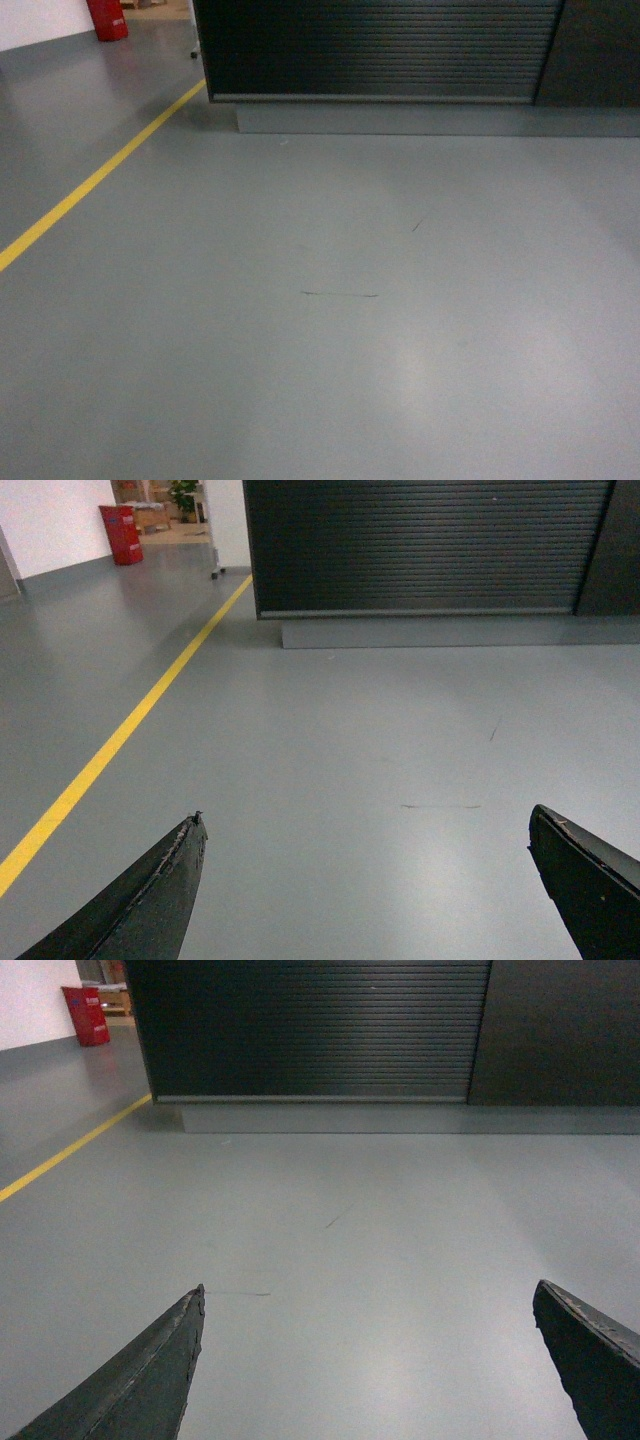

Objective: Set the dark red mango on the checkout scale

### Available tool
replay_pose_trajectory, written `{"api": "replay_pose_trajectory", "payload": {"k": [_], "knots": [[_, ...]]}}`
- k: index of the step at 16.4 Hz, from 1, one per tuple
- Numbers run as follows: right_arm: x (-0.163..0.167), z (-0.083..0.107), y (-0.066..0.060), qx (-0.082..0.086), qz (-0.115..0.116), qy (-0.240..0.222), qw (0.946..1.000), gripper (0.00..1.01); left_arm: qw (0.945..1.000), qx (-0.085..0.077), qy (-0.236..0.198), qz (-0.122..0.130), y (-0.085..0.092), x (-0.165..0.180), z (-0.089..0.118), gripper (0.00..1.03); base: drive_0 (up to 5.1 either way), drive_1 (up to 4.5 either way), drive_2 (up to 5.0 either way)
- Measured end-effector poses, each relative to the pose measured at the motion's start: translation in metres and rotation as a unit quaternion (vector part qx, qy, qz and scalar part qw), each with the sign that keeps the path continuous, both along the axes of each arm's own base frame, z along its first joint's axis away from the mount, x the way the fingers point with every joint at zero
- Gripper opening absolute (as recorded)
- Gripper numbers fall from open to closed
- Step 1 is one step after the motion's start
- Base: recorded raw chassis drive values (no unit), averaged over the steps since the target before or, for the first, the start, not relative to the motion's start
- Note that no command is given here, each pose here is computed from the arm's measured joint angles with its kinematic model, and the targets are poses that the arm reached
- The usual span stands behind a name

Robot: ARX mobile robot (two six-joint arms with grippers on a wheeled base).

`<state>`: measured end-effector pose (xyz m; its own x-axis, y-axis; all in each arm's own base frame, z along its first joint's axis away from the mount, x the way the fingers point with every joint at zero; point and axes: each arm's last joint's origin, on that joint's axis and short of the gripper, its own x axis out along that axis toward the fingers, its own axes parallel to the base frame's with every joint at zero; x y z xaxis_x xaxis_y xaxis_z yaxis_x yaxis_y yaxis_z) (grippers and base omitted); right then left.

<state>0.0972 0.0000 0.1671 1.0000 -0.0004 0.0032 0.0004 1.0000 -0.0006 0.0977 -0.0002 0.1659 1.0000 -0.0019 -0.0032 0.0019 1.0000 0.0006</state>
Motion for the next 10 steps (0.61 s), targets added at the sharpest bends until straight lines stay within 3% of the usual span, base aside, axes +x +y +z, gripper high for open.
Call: {"api": "replay_pose_trajectory", "payload": {"k": [10], "knots": [[0.0, 0.0001, 0.0, 0.0, 0.0, 0.0, 1.0, 0.98, 1.0, 0.0, 0.0, 0.0, 0.0, 0.0, 0.0, 0.98, 0.0, 4.3, -4.3]]}}
